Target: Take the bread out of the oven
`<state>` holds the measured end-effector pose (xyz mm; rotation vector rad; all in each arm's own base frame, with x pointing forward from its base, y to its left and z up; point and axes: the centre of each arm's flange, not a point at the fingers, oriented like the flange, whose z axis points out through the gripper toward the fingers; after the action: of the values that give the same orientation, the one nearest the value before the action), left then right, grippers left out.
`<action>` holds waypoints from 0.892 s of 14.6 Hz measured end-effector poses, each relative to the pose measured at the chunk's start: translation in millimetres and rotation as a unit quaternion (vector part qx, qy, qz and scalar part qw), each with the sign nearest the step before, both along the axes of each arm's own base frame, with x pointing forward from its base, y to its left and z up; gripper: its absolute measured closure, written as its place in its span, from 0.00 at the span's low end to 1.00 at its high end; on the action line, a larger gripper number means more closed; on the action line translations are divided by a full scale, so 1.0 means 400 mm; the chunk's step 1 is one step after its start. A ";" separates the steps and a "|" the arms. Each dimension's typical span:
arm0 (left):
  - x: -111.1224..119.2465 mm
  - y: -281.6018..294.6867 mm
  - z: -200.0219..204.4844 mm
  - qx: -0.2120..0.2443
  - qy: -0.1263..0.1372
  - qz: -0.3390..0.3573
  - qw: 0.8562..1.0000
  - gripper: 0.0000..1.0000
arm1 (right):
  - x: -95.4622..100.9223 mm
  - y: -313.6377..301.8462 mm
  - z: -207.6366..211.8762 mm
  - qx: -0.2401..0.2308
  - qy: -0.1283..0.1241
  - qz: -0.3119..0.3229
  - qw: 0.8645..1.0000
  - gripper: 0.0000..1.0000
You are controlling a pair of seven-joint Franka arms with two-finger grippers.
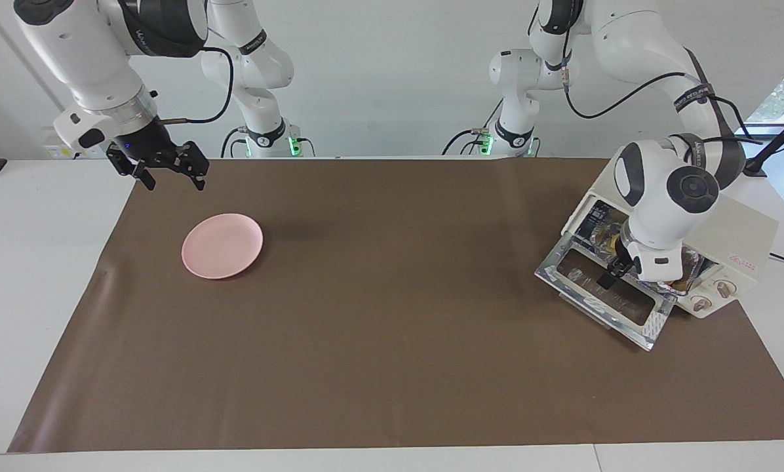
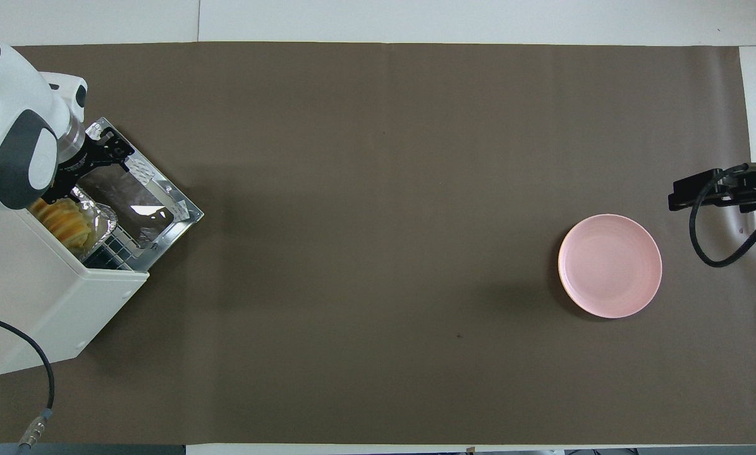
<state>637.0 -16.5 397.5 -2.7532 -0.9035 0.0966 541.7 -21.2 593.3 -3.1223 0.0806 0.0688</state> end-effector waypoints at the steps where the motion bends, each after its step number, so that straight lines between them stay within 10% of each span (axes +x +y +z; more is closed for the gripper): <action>1: -0.002 0.000 -0.004 0.002 0.002 -0.001 1.000 0.00 | 0.000 0.000 0.000 0.000 0.000 0.000 1.000 0.00; 13: -0.003 0.057 -0.005 0.013 0.000 0.016 1.000 0.00 | 0.000 0.001 0.000 0.000 0.000 0.000 1.000 0.00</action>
<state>636.0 6.1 395.6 -2.7151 -0.9420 0.0901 541.7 -20.9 593.3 -3.1224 0.0795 0.0688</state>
